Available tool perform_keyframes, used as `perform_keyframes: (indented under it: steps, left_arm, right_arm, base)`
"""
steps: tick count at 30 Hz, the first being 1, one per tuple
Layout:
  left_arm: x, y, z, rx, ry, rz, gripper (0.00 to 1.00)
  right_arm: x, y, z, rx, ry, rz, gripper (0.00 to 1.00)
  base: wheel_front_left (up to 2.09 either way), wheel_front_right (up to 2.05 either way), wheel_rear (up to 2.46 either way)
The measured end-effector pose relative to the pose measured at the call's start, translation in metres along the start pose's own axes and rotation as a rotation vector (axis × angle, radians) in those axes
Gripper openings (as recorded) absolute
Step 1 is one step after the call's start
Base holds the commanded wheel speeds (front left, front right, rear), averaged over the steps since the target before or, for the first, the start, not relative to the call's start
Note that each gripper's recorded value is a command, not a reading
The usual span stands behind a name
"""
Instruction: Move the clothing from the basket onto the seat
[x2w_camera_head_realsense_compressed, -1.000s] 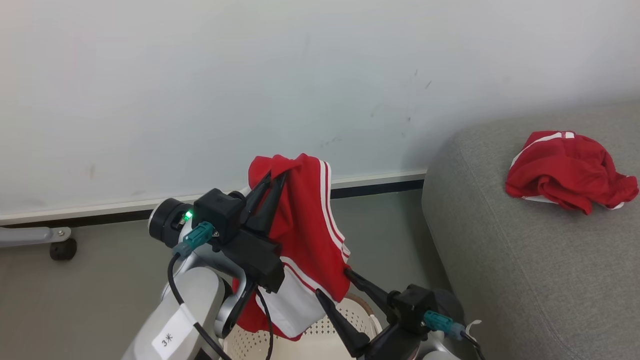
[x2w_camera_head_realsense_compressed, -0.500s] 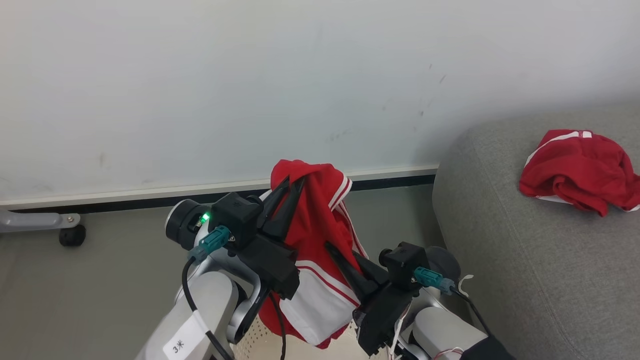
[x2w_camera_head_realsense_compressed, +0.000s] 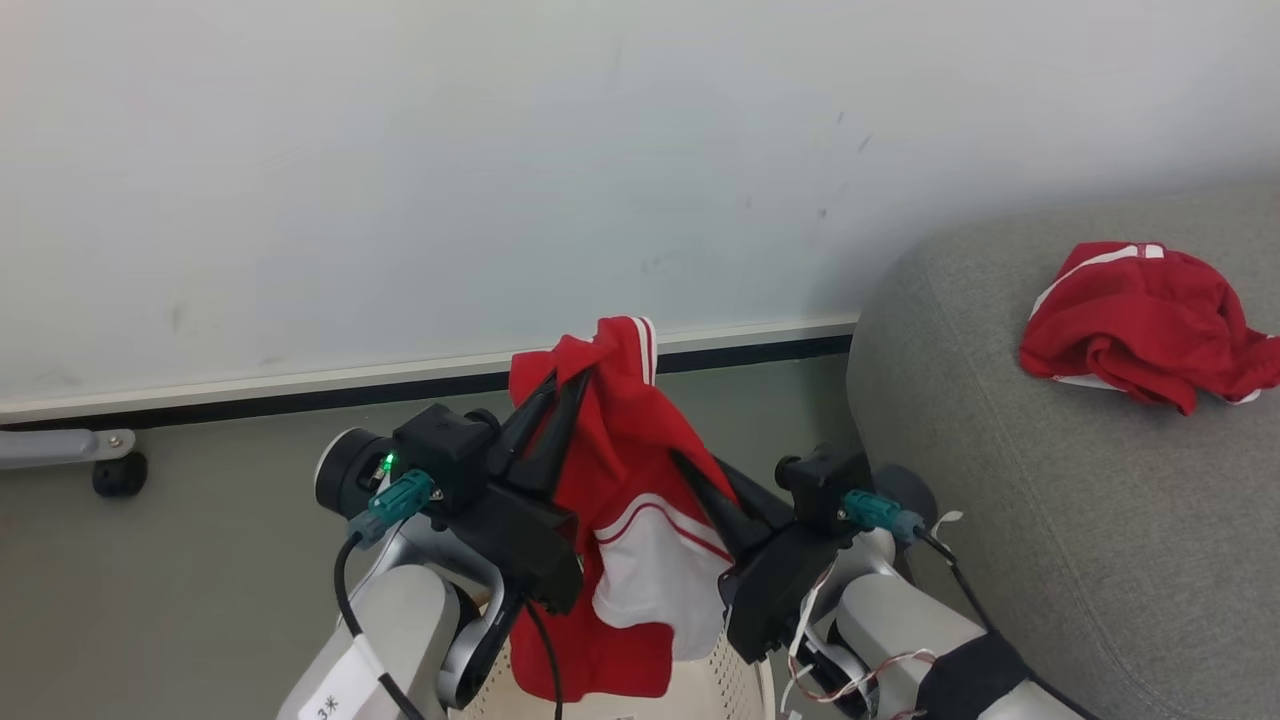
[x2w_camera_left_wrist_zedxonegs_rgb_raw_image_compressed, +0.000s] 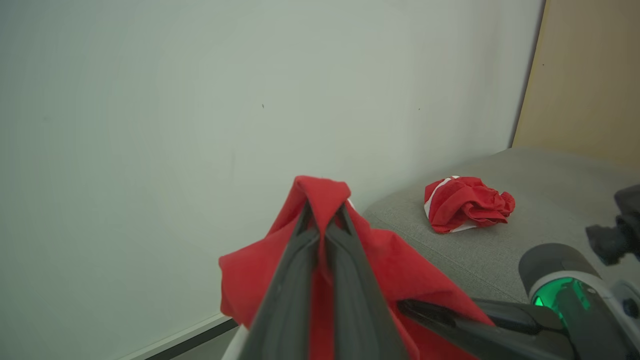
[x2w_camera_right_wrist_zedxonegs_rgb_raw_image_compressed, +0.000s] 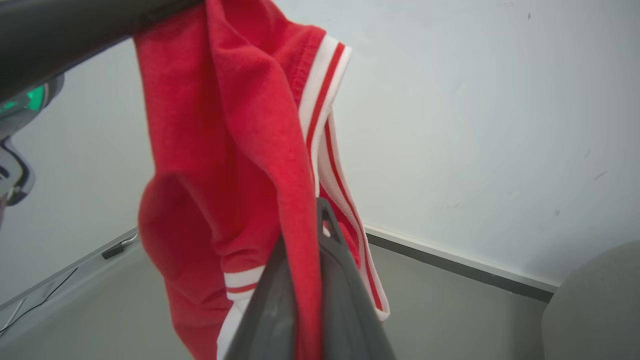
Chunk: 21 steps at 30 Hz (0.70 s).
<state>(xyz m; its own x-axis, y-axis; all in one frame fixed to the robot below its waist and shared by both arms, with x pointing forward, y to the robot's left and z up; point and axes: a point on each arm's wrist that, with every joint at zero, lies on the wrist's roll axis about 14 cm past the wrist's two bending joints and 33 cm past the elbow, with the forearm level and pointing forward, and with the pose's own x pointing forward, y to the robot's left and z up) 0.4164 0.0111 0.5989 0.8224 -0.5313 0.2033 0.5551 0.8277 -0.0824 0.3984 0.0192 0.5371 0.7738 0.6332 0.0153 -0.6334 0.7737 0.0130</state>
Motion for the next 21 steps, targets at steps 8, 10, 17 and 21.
perform_keyframes:
  steps: [8, 10, 17, 21]
  left_arm:
    - [-0.005, 0.0, -0.022, -0.046, 0.045, 0.001, 1.0]
    - [-0.007, -0.003, -0.028, -0.055, 0.055, -0.007, 1.0]
    - [-0.009, -0.019, -0.046, -0.085, 0.092, -0.047, 1.0]
    - [-0.011, -0.034, -0.058, -0.101, 0.115, -0.092, 1.0]
  right_arm:
    - [-0.001, -0.05, 0.027, -0.017, -0.05, -0.124, 0.0]
    - [-0.006, -0.065, 0.034, -0.029, -0.063, -0.159, 0.0]
    - [-0.038, -0.114, 0.043, -0.085, -0.072, -0.287, 0.0]
    - [-0.06, -0.134, 0.051, -0.131, -0.085, -0.347, 0.0]
  base:
    - [0.0, 0.0, 0.0]
    - [0.0, 0.0, 0.0]
    - [0.0, 0.0, 0.0]
    - [0.0, 0.0, 0.0]
